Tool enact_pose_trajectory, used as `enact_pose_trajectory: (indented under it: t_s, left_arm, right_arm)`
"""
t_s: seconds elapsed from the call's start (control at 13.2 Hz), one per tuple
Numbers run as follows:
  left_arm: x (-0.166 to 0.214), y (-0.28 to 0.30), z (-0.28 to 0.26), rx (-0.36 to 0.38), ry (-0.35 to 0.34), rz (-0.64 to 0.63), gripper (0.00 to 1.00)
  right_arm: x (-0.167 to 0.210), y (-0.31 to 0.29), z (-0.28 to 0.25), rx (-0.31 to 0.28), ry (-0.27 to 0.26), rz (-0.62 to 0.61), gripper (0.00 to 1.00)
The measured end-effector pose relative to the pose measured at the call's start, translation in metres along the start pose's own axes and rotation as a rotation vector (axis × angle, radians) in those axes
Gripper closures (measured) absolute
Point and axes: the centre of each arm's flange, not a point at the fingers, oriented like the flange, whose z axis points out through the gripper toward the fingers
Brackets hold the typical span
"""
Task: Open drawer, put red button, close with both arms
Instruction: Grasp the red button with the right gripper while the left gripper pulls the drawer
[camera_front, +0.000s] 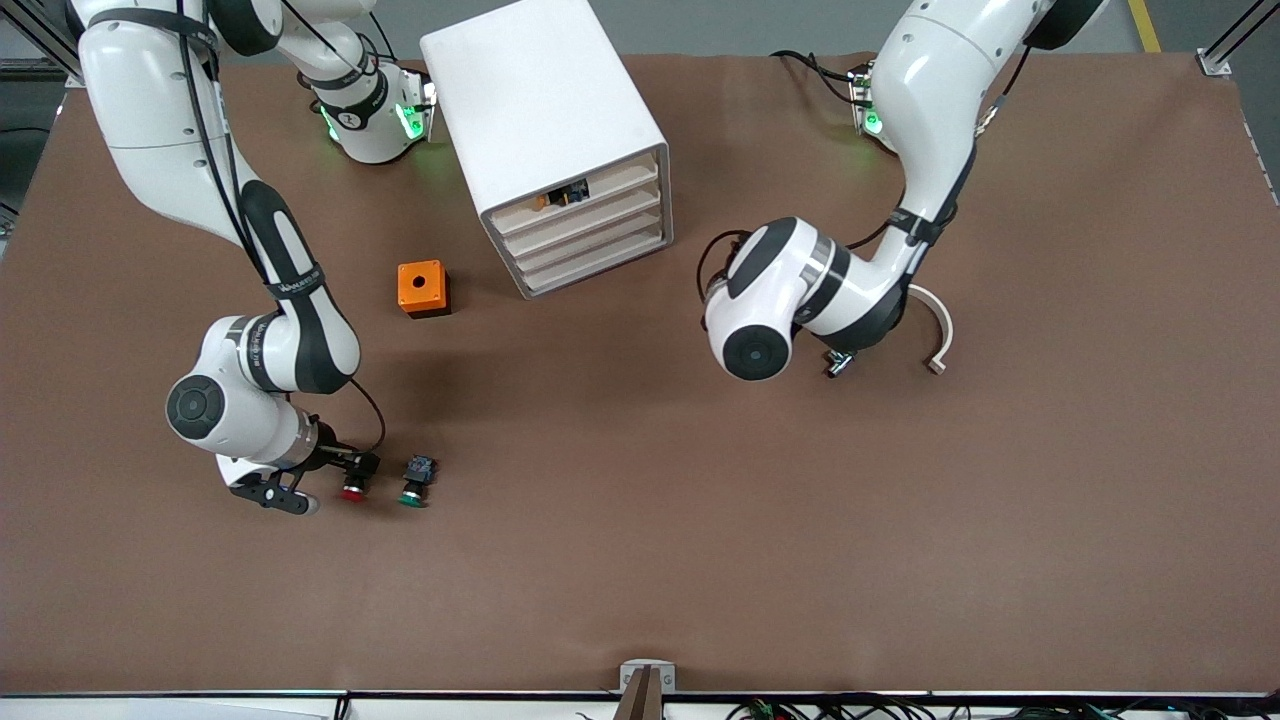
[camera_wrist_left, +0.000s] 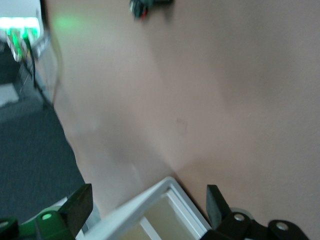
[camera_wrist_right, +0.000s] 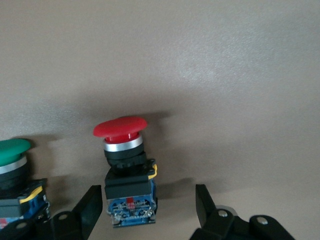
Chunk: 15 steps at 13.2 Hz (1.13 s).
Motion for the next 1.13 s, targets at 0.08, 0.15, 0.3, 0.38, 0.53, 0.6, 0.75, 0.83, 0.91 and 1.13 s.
enact_pose_trajectory:
  t_s: [0.08,0.15,0.3,0.38,0.53,0.6,0.75,0.83,0.91,1.13]
  left_arm:
    - [-0.007,0.002,0.006,0.020,-0.041,-0.032,0.00]
    - [-0.013,0.003,0.008,0.037,-0.087,-0.057,0.00]
    - [-0.023,0.003,0.009,0.078,-0.192,-0.108,0.02]
    - [-0.027,0.004,0.012,0.107,-0.246,-0.141,0.02]
    - [-0.032,0.012,0.025,0.182,-0.332,-0.234,0.05]
    - [-0.033,0.018,0.034,0.222,-0.362,-0.292,0.07]
    - [-0.034,0.029,0.048,0.291,-0.405,-0.421,0.13]
    - [-0.035,0.032,0.051,0.314,-0.417,-0.478,0.13]
    - [-0.037,0.033,0.052,0.333,-0.424,-0.523,0.19]
    - [-0.055,0.029,0.062,0.377,-0.415,-0.595,0.26]
  right_arm:
    - [-0.001,-0.003,0.000,0.001,-0.001,0.005,0.23]
    - [-0.003,-0.008,0.001,0.002,-0.003,0.009,0.36]
    - [-0.006,-0.016,0.001,0.003,-0.004,0.020,0.59]
    - [-0.006,-0.018,0.000,0.004,-0.003,0.019,0.59]
    - [-0.006,-0.022,-0.003,0.006,-0.007,0.014,0.59]
    - [-0.005,-0.024,-0.012,0.007,-0.016,0.012,0.59]
    - [-0.001,-0.031,-0.059,0.016,-0.022,0.004,0.59]
    - [-0.002,-0.033,-0.089,0.020,-0.032,-0.001,0.59]
    - [-0.007,-0.034,-0.119,0.021,-0.050,-0.006,0.59]
    - [-0.028,-0.035,-0.192,0.019,-0.101,-0.012,0.59]
